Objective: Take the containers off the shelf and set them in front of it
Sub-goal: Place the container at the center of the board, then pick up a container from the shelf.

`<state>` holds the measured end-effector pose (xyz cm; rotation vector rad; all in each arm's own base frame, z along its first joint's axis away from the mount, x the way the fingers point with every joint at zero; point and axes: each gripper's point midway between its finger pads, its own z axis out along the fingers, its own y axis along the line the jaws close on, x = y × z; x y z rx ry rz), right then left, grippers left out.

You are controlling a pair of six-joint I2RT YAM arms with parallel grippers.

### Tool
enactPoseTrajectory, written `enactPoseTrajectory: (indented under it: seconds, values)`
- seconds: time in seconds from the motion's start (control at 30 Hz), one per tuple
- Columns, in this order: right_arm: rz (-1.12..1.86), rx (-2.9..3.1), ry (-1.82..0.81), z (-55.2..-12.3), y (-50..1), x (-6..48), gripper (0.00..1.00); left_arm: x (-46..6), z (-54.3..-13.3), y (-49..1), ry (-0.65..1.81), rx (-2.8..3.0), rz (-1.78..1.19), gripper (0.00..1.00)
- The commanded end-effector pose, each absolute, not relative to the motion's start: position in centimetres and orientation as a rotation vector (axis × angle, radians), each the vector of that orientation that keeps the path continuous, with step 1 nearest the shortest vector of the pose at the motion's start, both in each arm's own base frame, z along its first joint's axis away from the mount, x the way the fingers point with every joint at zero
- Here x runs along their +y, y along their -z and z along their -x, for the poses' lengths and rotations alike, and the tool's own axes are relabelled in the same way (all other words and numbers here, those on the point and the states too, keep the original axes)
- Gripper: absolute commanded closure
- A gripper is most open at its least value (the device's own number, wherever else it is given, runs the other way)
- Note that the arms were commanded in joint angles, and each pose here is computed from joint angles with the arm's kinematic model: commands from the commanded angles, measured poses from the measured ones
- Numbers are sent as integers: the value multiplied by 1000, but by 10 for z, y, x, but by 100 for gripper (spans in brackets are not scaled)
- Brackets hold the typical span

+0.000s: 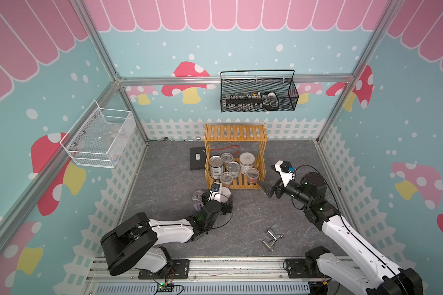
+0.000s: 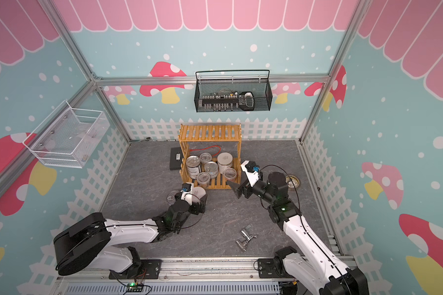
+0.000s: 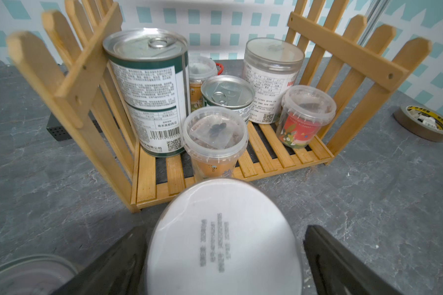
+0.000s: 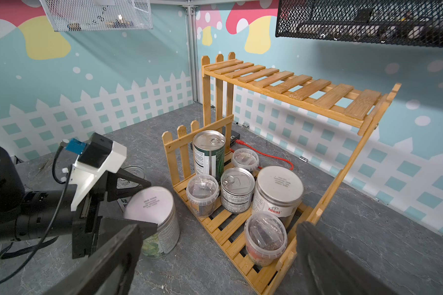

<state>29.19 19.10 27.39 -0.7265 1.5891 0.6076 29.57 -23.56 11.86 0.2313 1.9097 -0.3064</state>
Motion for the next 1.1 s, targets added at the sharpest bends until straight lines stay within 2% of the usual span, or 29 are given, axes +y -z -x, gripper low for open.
enactPoseTrajectory:
  seconds: [0.0, 0.3, 0.6, 0.8, 1.07]
  values:
    - [691, 1619, -647, -297, -271, 192, 1, -241, -295, -136, 326, 1900, -263, 1]
    - [633, 1731, -685, -307, -252, 213, 1, -231, -292, -188, 346, 1861, -291, 1]
    - [563, 1883, -682, -323, -227, 259, 1, -203, -321, -232, 438, 1871, -287, 1]
    - [535, 2017, -679, -340, -203, 293, 1, -178, -333, -242, 456, 1874, -230, 1]
    - [460, 2163, -620, -371, -171, 322, 1, -174, -336, -238, 464, 1889, -211, 1]
